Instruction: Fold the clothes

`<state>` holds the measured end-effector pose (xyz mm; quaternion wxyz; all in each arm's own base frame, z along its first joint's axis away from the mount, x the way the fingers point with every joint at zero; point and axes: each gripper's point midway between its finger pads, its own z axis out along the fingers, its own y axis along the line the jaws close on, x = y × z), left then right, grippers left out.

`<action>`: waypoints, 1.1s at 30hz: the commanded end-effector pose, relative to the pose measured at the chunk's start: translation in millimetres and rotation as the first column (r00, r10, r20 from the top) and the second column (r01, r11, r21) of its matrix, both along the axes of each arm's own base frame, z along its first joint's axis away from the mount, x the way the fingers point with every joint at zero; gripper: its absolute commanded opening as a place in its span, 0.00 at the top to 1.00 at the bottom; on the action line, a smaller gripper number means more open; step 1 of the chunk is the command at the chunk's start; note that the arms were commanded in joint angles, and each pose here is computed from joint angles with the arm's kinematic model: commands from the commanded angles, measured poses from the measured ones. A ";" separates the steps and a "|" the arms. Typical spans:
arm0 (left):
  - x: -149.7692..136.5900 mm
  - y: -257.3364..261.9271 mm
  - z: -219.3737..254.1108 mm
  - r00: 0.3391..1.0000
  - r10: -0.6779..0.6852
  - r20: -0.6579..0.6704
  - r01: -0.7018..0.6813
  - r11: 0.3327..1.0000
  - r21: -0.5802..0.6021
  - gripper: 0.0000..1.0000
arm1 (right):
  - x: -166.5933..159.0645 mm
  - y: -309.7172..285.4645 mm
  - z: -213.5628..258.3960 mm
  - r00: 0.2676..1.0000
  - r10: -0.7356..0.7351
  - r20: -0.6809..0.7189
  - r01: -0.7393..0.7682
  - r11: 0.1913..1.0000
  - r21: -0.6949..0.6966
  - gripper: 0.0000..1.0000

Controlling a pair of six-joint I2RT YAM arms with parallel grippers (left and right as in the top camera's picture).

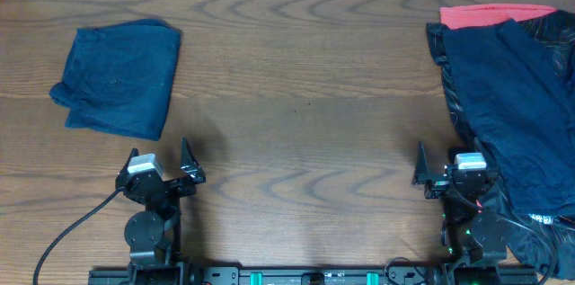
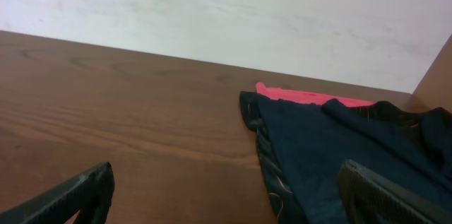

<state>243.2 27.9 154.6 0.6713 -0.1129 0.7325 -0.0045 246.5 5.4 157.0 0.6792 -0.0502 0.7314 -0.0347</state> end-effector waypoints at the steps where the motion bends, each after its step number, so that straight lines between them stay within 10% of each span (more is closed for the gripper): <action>1: -0.8 -1.1 -17.2 0.998 -0.010 -0.054 0.010 1.000 0.008 0.02 | -0.2 -0.9 -0.4 1.000 -0.007 -0.001 0.007 0.998 0.057 0.01; 21: 0.5 -13.5 13.5 0.944 -0.076 -0.322 0.044 0.993 -0.106 0.02 | 4.3 -17.3 22.5 0.961 -0.108 -0.256 0.132 0.988 0.080 0.01; 33: 18.3 -20.4 43.4 0.799 -0.126 -0.588 0.038 0.986 -0.161 0.02 | 32.9 -18.7 14.7 0.697 -0.119 -0.707 0.159 0.987 -0.009 0.01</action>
